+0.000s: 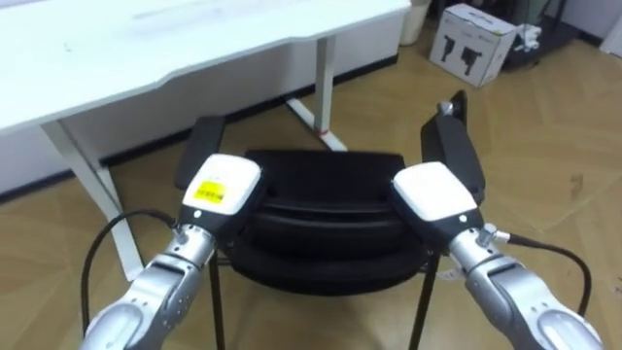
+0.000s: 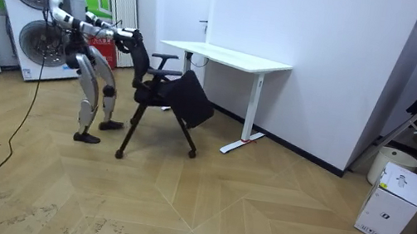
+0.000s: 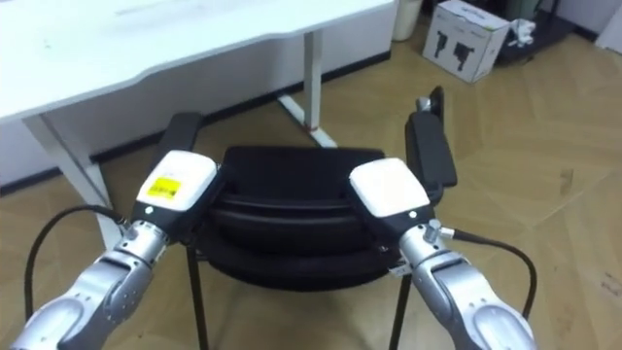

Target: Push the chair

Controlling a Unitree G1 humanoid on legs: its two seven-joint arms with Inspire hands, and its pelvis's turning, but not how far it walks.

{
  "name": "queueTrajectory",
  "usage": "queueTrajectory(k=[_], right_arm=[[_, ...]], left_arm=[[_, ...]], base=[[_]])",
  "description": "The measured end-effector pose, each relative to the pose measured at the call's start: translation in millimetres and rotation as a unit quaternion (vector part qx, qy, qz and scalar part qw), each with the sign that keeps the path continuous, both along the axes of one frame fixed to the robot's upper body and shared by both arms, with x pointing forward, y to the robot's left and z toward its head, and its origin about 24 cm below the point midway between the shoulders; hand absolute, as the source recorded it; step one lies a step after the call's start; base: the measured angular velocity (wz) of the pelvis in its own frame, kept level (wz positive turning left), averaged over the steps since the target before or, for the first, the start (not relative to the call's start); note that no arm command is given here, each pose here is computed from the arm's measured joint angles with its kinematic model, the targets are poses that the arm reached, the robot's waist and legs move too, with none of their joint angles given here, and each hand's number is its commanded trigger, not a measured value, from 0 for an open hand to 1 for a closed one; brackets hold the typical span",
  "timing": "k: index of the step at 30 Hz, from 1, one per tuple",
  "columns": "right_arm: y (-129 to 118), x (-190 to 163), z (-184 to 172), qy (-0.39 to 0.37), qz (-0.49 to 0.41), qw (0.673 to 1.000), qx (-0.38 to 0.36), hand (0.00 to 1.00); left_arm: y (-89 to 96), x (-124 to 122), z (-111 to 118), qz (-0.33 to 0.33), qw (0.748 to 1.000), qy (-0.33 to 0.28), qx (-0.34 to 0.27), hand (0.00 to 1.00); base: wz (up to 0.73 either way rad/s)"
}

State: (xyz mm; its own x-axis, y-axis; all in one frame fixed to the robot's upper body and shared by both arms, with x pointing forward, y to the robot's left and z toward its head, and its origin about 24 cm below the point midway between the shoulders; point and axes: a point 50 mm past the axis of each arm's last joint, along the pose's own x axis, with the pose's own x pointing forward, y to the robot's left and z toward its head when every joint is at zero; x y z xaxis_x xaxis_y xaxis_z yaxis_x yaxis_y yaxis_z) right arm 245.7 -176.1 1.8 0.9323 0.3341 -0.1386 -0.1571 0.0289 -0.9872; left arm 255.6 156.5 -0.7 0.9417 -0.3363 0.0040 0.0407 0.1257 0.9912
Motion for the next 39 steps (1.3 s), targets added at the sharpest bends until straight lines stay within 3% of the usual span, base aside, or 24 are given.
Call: queueTrajectory(k=[7,18,25,29,39], right_arm=[[1,5,11,-0.026,-0.013,1.0,0.009,1.0],[-3,4,9,-0.014,-0.015,1.0,0.018,1.0],[27,31,15,-0.044,0.019,0.999,0.024,1.0],[18,30,6,-0.01,0.006,1.0,0.022,1.0],[26,30,11,0.022,0.019,0.999,0.021,1.0]], left_arm=[[-0.7,12,17,-0.004,1.0,-0.03,0.007,1.0],[-5.4,15,18,-0.015,1.0,-0.023,0.002,1.0],[24.2,17,22,0.037,0.998,-0.046,0.0,1.0],[15.0,14,15,0.032,0.999,-0.032,0.005,1.0],[20.2,12,17,0.047,0.999,-0.023,0.008,1.0]], base=[[0.15],[0.27],[0.05],[0.95],[0.18]])
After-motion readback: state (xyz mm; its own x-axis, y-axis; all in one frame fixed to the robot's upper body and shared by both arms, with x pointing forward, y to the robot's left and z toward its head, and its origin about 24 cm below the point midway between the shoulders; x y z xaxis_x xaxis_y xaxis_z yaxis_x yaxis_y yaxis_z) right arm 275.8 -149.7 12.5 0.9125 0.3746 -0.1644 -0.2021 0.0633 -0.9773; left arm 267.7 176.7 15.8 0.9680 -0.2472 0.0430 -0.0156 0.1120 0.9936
